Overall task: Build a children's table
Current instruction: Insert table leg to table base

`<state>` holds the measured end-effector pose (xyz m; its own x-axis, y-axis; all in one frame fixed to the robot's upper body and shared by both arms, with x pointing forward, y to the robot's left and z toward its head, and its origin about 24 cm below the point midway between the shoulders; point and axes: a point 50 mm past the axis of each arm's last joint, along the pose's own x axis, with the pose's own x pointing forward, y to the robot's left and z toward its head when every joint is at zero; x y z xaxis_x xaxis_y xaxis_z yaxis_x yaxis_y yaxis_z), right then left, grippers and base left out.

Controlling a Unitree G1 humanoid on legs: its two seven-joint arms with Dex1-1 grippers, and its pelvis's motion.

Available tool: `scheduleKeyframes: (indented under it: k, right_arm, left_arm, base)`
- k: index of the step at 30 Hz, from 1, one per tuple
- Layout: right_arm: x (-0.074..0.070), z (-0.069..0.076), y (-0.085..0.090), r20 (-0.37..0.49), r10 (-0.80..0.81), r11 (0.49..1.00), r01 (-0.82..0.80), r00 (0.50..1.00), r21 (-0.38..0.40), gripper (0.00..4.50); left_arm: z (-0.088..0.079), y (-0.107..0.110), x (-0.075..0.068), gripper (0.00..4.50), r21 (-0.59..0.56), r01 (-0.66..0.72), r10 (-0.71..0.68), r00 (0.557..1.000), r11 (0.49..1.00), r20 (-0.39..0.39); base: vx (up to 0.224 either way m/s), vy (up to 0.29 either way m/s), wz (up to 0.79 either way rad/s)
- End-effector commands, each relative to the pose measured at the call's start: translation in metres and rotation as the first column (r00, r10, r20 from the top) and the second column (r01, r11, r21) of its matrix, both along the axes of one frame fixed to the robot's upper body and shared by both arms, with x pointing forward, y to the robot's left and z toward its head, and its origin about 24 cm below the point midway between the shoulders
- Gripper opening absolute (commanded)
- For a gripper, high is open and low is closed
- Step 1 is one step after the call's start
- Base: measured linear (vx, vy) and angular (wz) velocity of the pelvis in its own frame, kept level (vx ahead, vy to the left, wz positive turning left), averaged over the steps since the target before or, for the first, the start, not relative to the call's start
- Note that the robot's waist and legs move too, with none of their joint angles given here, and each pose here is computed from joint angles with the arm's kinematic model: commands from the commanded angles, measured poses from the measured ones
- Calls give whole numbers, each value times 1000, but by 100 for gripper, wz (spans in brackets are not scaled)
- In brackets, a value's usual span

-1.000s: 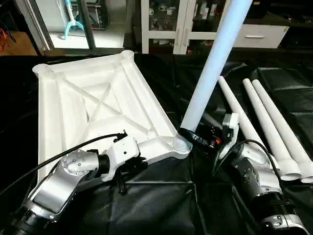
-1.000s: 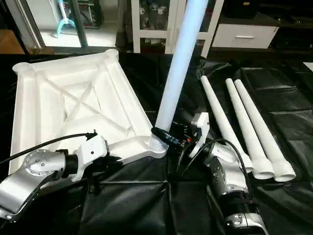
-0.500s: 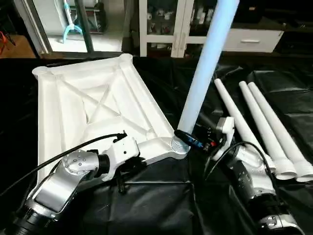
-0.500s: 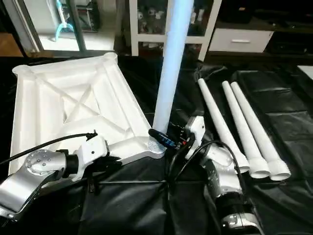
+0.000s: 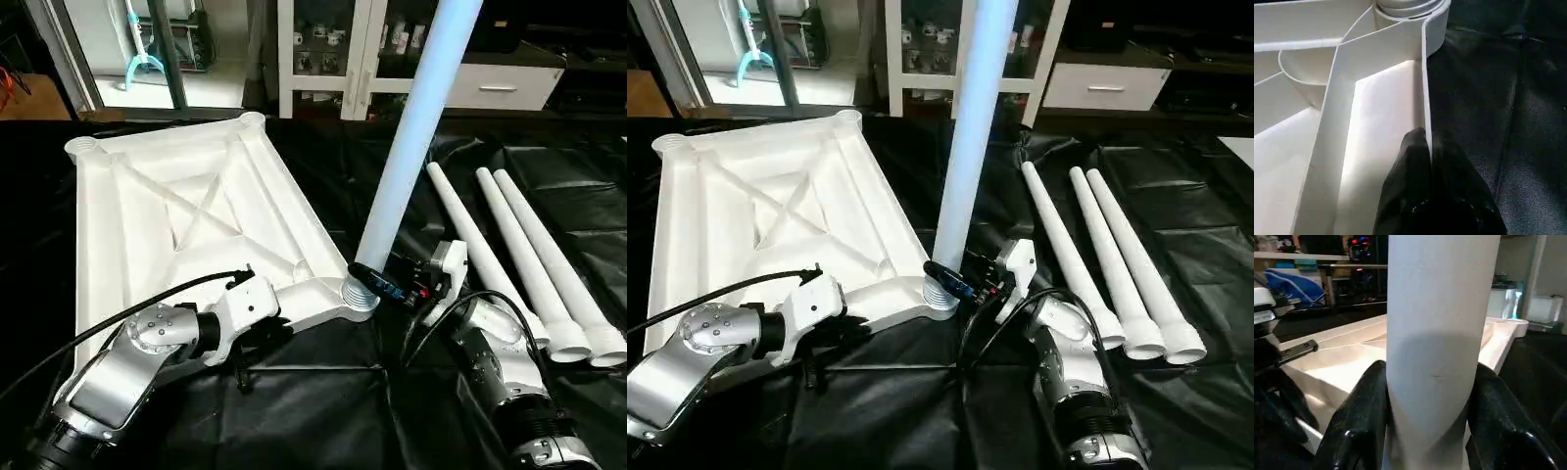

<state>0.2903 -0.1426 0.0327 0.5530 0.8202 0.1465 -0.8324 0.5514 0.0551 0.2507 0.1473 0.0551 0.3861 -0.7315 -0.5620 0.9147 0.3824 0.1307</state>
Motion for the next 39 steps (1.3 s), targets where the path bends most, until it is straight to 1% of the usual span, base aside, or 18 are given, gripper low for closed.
scheduleKeyframes:
  k: [1, 4, 6, 9, 11, 13, 16, 17, 20, 21, 22, 25, 28, 30, 33, 37, 38, 39]
  right_arm:
    - [-16, -45, -23, -216, -166, 983, 145, 962, -109, 186]
    - [-14, -45, -23, -202, -216, 973, 192, 955, -132, 186]
    - [-6, -44, -25, -182, -361, 930, 339, 915, -138, 186]
    - [-4, -44, -27, -179, -412, 910, 392, 894, -137, 186]
    - [4, -41, -29, -148, -519, 852, 496, 842, -166, 186]
    - [7, -39, -29, -131, -556, 827, 531, 821, -182, 186]
    - [19, -38, -23, -127, -646, 755, 605, 753, -252, 186]
    - [19, -38, -23, -127, -646, 755, 605, 753, -252, 186]
    - [29, -41, -11, -139, -740, 662, 676, 658, -324, 186]
    - [29, -42, -10, -140, -744, 657, 679, 653, -327, 186]
    - [31, -42, -5, -154, -768, 633, 700, 621, -331, 186]
    - [33, -42, 0, -163, -780, 621, 712, 605, -329, 186]
    - [35, -42, 10, -221, -803, 596, 748, 553, -294, 186]
    - [38, -38, 13, -288, -769, 634, 742, 571, -220, 186]
    - [41, -32, 14, -274, -742, 666, 720, 612, -196, 186]
    - [51, -9, 12, -180, -636, 771, 612, 750, -175, 186]
    - [51, -9, 12, -180, -636, 771, 612, 750, -175, 186]
    - [54, 0, 11, -155, -590, 806, 570, 792, -158, 186]
  left_arm:
    - [-7, 3, 1, 0, 19, -51, 52, 998, 999, -26]
    - [-6, 2, 5, 0, 11, -87, 87, 996, 996, -18]
    - [-3, -4, 15, 0, -27, -179, 179, 984, 984, 4]
    - [-1, -6, 19, 0, -42, -209, 210, 978, 977, 12]
    - [3, -10, 32, 0, -65, -305, 308, 950, 950, 43]
    - [5, -11, 37, 0, -70, -345, 349, 936, 936, 53]
    - [9, -18, 58, 0, -113, -502, 511, 856, 857, 73]
    - [9, -18, 58, 0, -113, -502, 511, 856, 857, 73]
    - [11, -32, 75, 0, -146, -606, 620, 780, 782, 82]
    - [11, -33, 76, 0, -147, -610, 624, 777, 779, 83]
    - [11, -37, 80, 0, -162, -637, 653, 753, 754, 81]
    - [11, -41, 83, 0, -170, -651, 670, 738, 739, 87]
    - [12, -47, 87, 0, -181, -674, 694, 715, 716, 84]
    - [11, -43, 86, 0, -165, -659, 677, 729, 734, 99]
    - [11, -40, 84, 0, -163, -642, 660, 743, 749, 108]
    - [16, -34, 77, 0, -144, -515, 533, 834, 845, 144]
    - [16, -34, 77, 0, -144, -515, 533, 834, 845, 144]
    - [16, -31, 75, 0, -135, -481, 497, 857, 866, 137]
  base:
    - [0, 0, 0]
    - [0, 0, 0]
    - [0, 0, 0]
    - [0, 0, 0]
    - [0, 0, 0]
    - [0, 0, 0]
    - [0, 0, 0]
    - [0, 0, 0]
    - [0, 0, 0]
    - [0, 0, 0]
    - [0, 0, 0]
    - [0, 0, 0]
    - [0, 0, 0]
    - [0, 0, 0]
    - [0, 0, 0]
    - [0, 0, 0]
    - [0, 0, 0]
    - [0, 0, 0]
